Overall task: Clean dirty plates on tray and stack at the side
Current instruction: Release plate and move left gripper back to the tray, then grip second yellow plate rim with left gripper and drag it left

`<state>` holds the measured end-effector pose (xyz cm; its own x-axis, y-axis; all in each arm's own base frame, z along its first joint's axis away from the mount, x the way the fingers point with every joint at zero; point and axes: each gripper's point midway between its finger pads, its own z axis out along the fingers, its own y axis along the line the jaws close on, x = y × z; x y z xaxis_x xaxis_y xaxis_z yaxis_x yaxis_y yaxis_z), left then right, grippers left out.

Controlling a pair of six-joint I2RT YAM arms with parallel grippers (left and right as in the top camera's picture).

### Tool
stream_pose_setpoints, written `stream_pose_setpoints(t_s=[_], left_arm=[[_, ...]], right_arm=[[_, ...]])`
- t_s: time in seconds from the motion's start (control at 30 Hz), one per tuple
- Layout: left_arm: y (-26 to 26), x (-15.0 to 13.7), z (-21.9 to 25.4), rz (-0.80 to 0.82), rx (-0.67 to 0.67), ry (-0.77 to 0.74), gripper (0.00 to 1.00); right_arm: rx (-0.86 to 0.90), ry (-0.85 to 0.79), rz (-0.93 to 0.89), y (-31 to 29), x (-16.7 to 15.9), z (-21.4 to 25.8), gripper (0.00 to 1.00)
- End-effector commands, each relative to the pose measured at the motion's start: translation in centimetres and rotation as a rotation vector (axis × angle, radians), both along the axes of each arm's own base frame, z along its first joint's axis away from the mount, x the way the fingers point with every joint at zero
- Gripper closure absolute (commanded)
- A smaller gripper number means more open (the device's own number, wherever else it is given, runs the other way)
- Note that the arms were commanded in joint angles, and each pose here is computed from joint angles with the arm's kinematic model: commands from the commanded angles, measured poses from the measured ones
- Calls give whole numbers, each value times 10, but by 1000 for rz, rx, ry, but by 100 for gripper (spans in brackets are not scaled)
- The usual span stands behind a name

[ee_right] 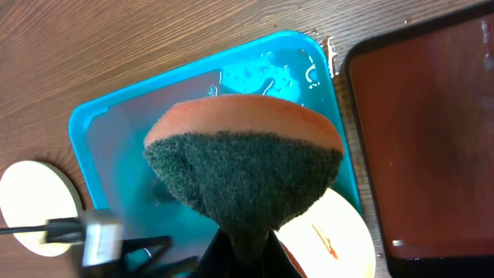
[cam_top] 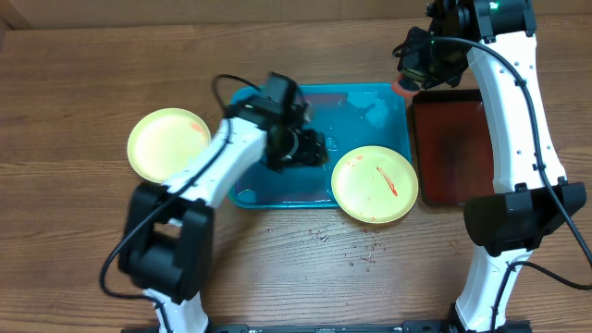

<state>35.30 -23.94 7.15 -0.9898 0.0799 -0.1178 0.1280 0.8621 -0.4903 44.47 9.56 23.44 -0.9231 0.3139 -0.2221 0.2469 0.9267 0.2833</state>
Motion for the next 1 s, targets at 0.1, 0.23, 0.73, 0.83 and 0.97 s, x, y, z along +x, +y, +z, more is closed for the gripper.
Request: stream_pose_setpoints(t_s=[0.1,0.23,0.73,0.83,0.97], left_arm=[[-39,-25,-38,-35,-8,123,36],[-41,-29,-46,-22,-13,165,42],[-44,-25,-50,-24,-15,149,88],[-44,-25,-50,-23,-16,150,96],[-45,-23,-48,-23,-28,143,96]], right_arm=[[-9,-17,10,-1,-1,6,96],[-10,-10,10,-1,-3,5,96],[-11,-15,12,-1,-2,6,96],[-11,-12,13,-1,-2,5,96],[-13,-8,16,-1,-3,5,96]])
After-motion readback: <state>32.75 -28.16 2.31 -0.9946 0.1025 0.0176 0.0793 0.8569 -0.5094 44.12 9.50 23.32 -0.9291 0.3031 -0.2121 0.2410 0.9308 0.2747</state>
